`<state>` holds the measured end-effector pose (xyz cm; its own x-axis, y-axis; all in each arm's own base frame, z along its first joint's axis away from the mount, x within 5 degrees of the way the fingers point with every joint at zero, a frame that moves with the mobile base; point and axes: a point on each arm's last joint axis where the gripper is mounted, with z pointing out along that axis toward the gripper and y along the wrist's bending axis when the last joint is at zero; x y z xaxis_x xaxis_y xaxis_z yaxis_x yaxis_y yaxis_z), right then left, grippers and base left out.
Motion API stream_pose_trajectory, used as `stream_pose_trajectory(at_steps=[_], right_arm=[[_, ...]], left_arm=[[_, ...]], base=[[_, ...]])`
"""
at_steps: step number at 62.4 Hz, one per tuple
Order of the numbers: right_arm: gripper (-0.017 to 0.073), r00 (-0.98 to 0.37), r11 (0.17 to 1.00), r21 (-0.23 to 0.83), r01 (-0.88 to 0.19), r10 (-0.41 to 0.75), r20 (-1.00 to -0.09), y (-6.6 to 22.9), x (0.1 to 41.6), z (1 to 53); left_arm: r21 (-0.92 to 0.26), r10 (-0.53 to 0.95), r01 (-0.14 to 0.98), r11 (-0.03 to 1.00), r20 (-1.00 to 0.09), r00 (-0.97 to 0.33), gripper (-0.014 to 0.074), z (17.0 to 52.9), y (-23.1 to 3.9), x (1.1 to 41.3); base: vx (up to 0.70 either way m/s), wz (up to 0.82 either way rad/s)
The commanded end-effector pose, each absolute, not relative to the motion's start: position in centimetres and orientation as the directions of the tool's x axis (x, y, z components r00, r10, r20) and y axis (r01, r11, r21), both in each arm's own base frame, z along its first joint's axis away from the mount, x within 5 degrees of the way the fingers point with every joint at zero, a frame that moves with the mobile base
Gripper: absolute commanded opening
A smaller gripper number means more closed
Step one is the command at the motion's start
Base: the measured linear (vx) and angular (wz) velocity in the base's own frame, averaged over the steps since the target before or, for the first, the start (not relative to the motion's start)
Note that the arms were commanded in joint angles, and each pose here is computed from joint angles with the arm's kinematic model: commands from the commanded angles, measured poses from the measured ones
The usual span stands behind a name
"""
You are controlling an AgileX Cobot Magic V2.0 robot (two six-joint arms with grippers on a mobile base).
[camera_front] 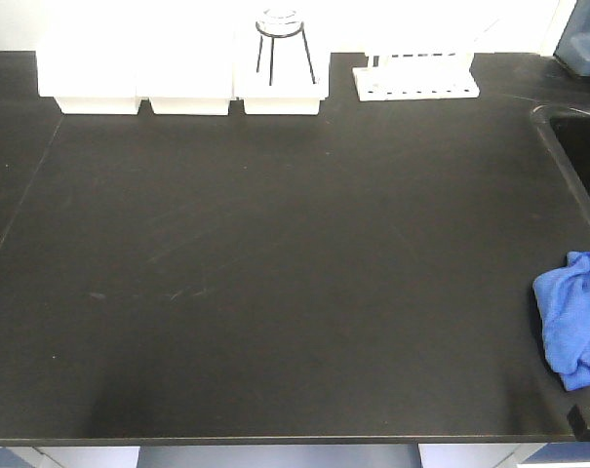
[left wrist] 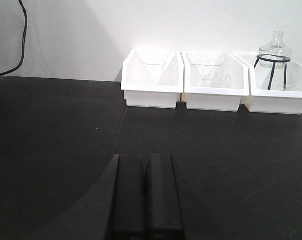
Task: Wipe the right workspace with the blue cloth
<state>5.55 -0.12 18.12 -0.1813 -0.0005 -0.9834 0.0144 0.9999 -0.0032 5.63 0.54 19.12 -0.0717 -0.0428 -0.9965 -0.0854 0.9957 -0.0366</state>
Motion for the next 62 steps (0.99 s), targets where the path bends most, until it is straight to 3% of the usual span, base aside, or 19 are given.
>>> stream_pose_trajectory(at_steps=[1,48,62], right_arm=[[-0.0008,-0.114,1.0,-0.011,0.014,-0.009,-0.993,-0.12,5.64,18.2],[-0.0008,-0.114,1.0,-0.014,0.014,-0.012,-0.993,-0.12,5.64,18.2],[-0.0008,-0.052,1.0,-0.008,0.012,-0.008,-0.999,-0.09,5.68,18.77]], left_arm=[[-0.045,-0.045,-0.068,0.997,-0.999,-0.008,-0.0006,18.89,0.42,5.67],[-0.045,-0.045,-0.068,0.997,-0.999,-0.008,-0.0006,18.89,0.42,5.67],[-0.045,-0.045,-0.068,0.997,-0.999,-0.008,-0.0006,18.89,0.42,5.67]], base=[[0.0,0.0],[0.0,0.0],[0.0,0.0]])
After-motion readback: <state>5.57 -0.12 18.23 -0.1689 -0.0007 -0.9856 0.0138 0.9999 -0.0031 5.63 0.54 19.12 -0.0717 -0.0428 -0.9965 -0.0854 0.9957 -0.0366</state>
